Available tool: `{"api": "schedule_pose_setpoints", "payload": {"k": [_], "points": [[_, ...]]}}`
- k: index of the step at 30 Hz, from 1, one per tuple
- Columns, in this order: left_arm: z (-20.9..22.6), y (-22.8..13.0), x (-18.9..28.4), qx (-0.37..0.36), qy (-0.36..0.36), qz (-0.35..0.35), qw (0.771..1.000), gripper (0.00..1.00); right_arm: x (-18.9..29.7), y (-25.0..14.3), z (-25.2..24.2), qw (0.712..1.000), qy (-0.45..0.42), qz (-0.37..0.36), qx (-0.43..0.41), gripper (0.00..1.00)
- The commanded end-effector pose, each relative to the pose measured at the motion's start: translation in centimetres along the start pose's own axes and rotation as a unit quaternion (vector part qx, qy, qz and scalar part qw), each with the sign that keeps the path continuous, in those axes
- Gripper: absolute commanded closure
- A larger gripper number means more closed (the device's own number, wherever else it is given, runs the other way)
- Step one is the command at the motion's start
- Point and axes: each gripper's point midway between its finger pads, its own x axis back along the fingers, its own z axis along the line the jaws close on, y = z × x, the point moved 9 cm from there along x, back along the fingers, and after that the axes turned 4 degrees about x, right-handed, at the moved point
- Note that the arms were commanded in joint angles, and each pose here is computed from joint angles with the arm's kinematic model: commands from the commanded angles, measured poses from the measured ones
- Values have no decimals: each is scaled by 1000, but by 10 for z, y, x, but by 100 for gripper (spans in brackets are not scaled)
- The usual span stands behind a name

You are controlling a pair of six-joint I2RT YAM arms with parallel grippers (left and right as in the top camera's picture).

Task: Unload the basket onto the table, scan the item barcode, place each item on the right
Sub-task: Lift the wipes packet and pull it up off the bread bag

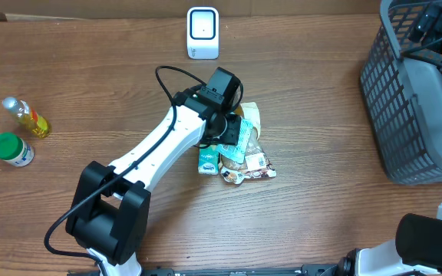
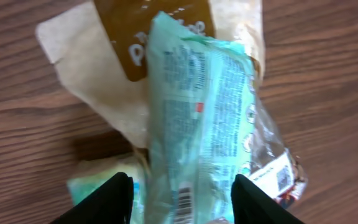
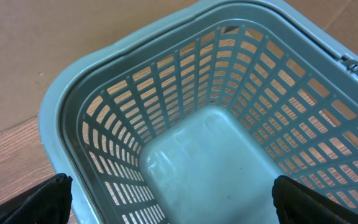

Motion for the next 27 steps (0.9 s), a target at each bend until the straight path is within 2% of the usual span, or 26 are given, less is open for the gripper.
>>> {"api": "schedule_pose_setpoints", "payload": {"k": [1, 7, 10, 12, 15, 21, 22, 23, 24, 27], "points": [[4, 2, 8, 10, 17, -19, 1000, 46, 9, 6, -2, 1000, -3, -16, -5, 0], [2, -2, -8, 9, 3, 14, 1000, 50, 9, 6, -2, 1000, -3, -16, -5, 0], [4, -5, -21, 12, 4, 34, 999, 65, 9, 6, -2, 1000, -3, -16, -5, 0], [4, -6, -26, 13, 3, 43, 999, 80, 9, 6, -2, 1000, -3, -16, -5, 0], [5, -5, -27, 16, -3, 46, 999, 88, 9, 6, -2, 1000, -3, -16, -5, 0], [9, 5, -16, 32, -36, 43, 998, 88, 9, 6, -2, 1000, -3, -16, -5, 0], [10, 6, -16, 36, -41, 46, 997, 79, 9, 6, -2, 1000, -3, -16, -5, 0], [11, 5, -15, 39, -44, 50, 997, 63, 9, 6, -2, 1000, -3, -16, -5, 0], [12, 5, -15, 41, -48, 55, 997, 55, 9, 6, -2, 1000, -3, -16, -5, 0], [13, 2, -16, 43, -47, 65, 996, 56, 9, 6, -2, 1000, -3, -16, -5, 0]]}}
